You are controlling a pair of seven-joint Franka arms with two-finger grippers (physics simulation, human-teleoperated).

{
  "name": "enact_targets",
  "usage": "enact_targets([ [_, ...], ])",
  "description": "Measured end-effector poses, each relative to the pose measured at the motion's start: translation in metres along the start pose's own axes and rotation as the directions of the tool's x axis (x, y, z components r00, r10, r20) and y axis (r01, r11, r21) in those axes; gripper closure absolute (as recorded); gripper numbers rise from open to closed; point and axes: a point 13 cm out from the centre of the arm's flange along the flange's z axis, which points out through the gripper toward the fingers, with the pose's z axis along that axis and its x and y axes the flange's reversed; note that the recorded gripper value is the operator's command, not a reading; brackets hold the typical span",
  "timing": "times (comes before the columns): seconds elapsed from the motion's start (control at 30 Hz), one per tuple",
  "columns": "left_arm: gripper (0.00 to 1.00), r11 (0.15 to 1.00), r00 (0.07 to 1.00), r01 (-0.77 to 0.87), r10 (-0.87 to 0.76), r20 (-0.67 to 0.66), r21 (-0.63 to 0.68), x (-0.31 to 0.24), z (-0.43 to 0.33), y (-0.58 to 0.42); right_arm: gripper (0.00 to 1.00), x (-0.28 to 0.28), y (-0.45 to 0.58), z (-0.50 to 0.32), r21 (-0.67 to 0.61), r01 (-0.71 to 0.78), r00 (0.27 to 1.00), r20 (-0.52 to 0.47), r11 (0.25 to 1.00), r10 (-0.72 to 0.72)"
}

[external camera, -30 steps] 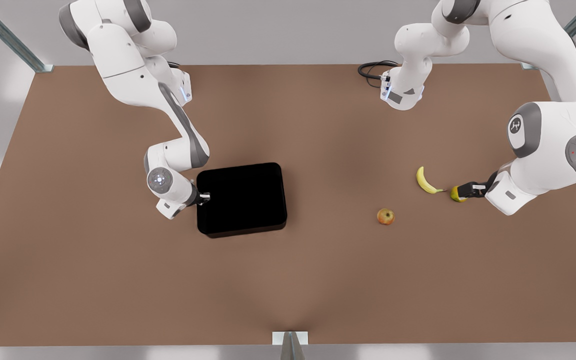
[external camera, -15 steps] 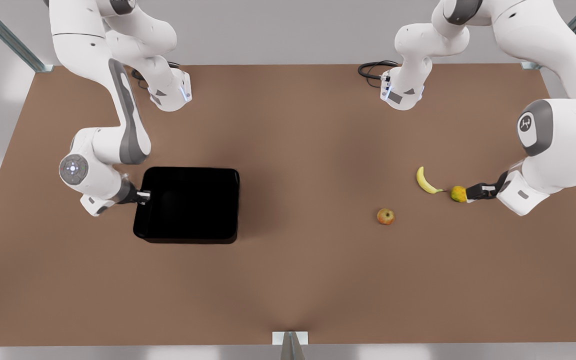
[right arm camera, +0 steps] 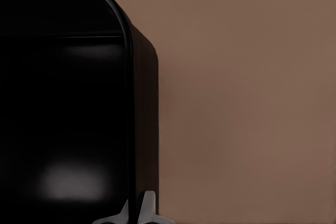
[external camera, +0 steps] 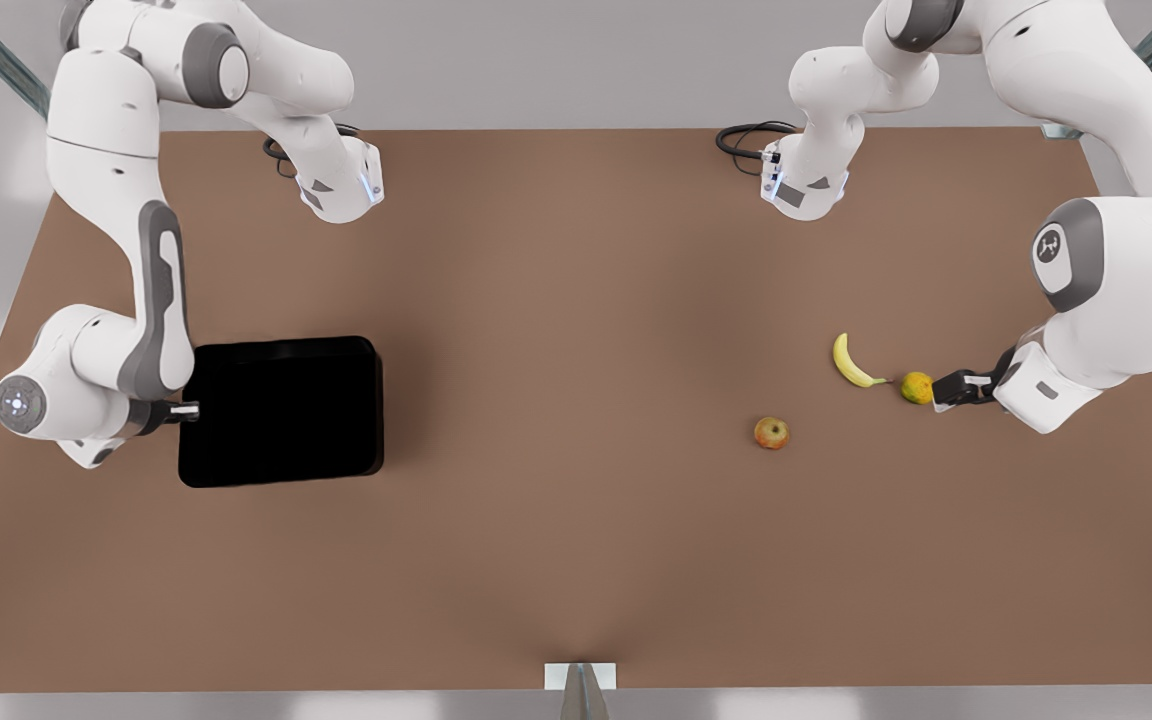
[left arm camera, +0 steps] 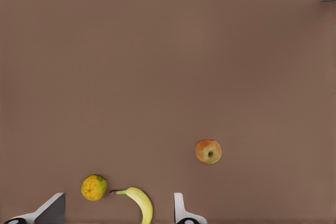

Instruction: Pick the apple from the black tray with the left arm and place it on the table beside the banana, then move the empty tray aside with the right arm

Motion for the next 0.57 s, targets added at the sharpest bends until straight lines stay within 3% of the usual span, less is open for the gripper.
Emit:
enact_targets([
  [0.03,0.00,1.000,1.000,0.001,-0.001,0.000,0.000,0.000,0.000,0.001,0.75,-0.003,-0.001,0.002,0.003,0.019,1.000,-0.001,1.000,-0.019],
  [0.07,0.00,1.000,1.000,0.001,-0.001,0.000,0.000,0.000,0.000,0.001,0.38,-0.005,-0.002,0.003,0.006,0.037,0.999,-0.002,0.999,-0.037],
  [0.1,0.00,1.000,1.000,0.000,0.000,0.000,-0.001,0.000,0.000,0.001,0.12,-0.006,-0.002,0.004,0.008,0.054,0.999,-0.001,0.999,-0.054],
  [0.13,0.00,1.000,1.000,0.000,0.000,0.000,-0.001,0.000,0.000,0.001,0.04,-0.006,-0.002,0.004,0.010,0.069,0.998,-0.001,0.998,-0.069],
  [0.23,0.00,1.000,1.000,-0.002,0.002,0.000,-0.001,0.000,0.000,0.001,0.00,-0.008,0.004,-0.005,0.008,0.115,0.993,0.008,0.993,-0.115],
  [0.37,0.00,1.000,1.000,-0.004,0.004,0.001,-0.002,0.000,0.000,0.001,0.00,-0.036,0.147,-0.138,0.075,0.323,0.938,0.111,0.944,-0.329],
  [0.47,0.00,1.000,1.000,-0.003,0.003,0.000,-0.002,0.000,0.000,0.002,0.00,-0.022,0.218,-0.160,0.078,0.390,0.914,0.090,0.918,-0.396],
  [0.57,0.00,1.000,1.000,-0.004,0.004,0.000,-0.002,0.000,0.000,0.002,0.00,-0.012,0.223,-0.159,0.061,0.366,0.928,0.056,0.929,-0.369],
])
